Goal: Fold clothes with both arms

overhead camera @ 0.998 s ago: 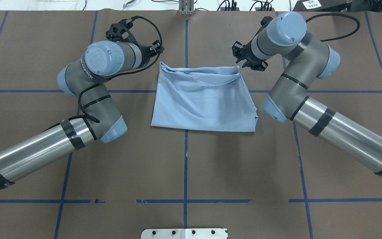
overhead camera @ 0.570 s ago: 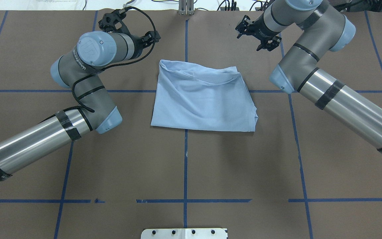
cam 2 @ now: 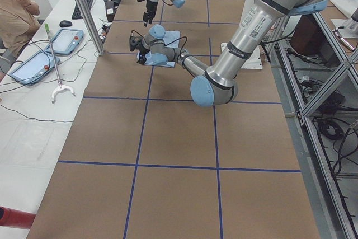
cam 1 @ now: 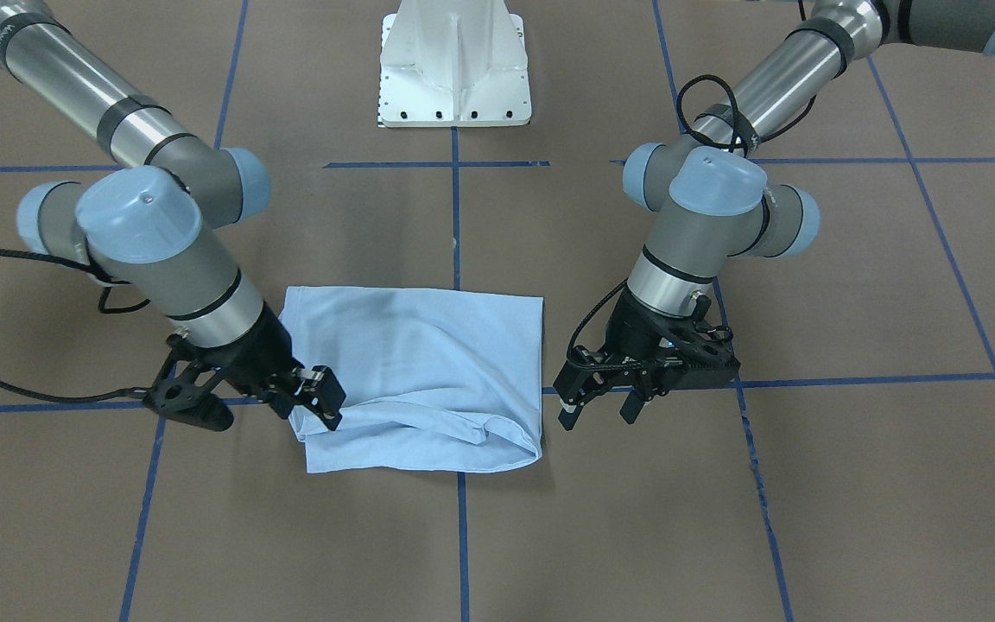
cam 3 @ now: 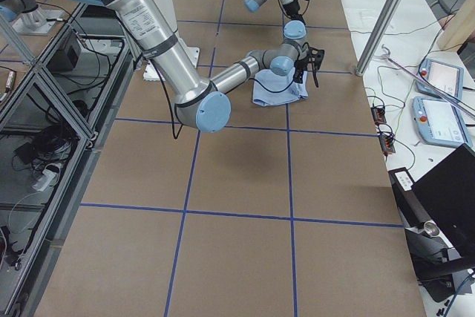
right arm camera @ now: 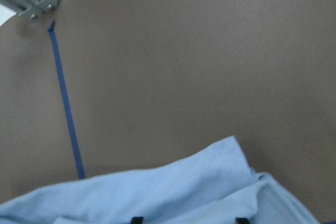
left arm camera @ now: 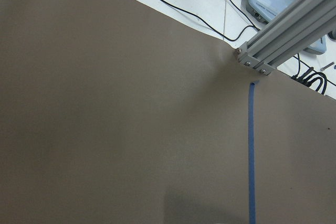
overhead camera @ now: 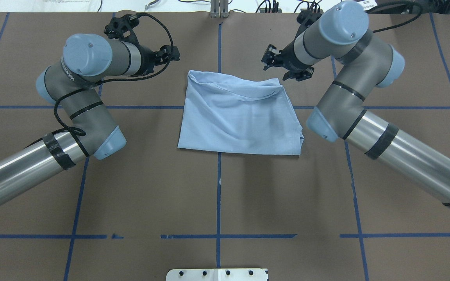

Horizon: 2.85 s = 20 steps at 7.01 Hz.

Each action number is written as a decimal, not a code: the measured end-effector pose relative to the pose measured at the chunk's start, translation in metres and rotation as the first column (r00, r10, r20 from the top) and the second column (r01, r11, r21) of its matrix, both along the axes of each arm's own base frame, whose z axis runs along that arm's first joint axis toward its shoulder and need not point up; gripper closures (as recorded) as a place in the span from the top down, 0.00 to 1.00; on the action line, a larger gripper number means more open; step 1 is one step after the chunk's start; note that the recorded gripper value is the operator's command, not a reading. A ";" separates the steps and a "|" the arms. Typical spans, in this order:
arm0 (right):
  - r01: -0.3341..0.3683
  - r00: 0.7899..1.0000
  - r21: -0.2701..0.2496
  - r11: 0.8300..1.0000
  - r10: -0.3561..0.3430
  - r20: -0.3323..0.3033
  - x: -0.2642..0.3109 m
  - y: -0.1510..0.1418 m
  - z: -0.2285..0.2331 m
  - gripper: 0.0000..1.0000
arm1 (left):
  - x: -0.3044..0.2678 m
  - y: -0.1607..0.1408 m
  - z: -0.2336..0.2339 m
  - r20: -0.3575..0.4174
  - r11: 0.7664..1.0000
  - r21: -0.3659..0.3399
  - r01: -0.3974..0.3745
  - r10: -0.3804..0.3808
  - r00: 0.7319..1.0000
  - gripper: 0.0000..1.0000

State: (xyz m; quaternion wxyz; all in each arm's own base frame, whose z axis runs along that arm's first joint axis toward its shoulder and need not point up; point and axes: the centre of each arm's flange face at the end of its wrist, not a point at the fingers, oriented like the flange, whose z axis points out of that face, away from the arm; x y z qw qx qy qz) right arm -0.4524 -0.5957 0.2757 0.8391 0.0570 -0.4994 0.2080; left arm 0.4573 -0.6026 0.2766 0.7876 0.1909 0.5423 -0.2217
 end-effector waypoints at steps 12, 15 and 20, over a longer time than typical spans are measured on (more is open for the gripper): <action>0.110 0.946 0.150 0.983 -0.057 -0.318 -0.022 -0.119 0.046 0.00 | -0.030 -0.015 0.006 -0.005 0.999 0.003 0.041 -0.041 0.999 1.00; 0.147 0.965 0.137 0.980 -0.112 -0.236 0.098 -0.147 0.071 0.00 | -0.013 -0.006 -0.013 -0.040 1.000 0.000 -0.004 0.004 0.999 0.92; 0.149 0.980 0.132 0.980 -0.129 -0.152 0.185 -0.100 0.096 0.00 | 0.121 0.060 -0.068 -0.100 0.995 0.008 -0.096 0.097 0.990 0.00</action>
